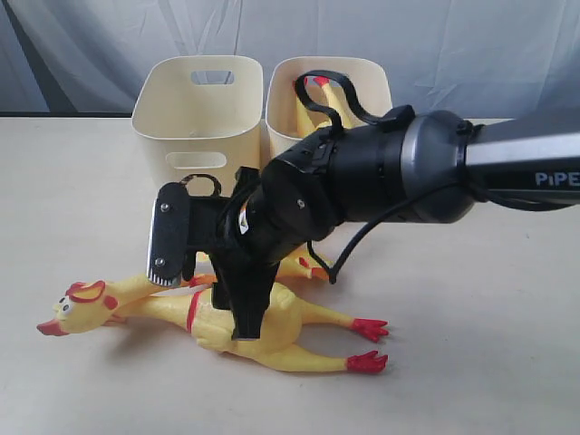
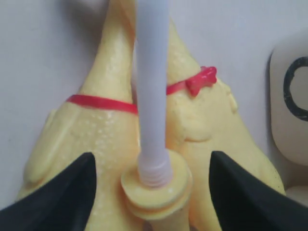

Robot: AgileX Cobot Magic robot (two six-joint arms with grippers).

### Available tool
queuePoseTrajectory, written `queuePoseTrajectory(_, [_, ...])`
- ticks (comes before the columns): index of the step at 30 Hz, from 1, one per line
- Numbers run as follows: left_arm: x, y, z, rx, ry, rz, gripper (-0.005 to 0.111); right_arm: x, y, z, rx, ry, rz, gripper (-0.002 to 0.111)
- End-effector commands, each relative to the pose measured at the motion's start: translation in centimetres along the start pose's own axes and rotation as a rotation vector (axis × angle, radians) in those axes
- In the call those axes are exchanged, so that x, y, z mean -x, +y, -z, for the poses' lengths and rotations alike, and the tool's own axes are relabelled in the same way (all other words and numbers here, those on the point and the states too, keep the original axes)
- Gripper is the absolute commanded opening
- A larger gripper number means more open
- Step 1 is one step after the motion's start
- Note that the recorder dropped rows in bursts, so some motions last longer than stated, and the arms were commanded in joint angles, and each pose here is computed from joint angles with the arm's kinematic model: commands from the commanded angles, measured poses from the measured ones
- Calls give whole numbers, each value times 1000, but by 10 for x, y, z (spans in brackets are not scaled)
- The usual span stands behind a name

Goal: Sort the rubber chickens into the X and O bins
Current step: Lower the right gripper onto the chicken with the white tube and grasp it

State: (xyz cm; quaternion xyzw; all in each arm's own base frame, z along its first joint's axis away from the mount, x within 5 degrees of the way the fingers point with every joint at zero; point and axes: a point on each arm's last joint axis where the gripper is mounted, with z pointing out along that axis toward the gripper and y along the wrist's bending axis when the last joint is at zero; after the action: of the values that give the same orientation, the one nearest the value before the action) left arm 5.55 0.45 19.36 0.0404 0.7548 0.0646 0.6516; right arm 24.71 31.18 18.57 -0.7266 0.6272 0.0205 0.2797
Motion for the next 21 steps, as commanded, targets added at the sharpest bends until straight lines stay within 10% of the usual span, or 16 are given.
queuePoseTrajectory(1, [-1, 0, 0, 1, -4, 1, 10, 1, -4, 1, -37, -1, -38, 63])
queuePoseTrajectory(17, [-1, 0, 0, 3, -4, -6, 10, -2, -2, -13, -31, 1, -114, 62])
queuePoseTrajectory(21, [-1, 0, 0, 3, -4, -6, 10, -2, -2, -13, -31, 4, -123, 42])
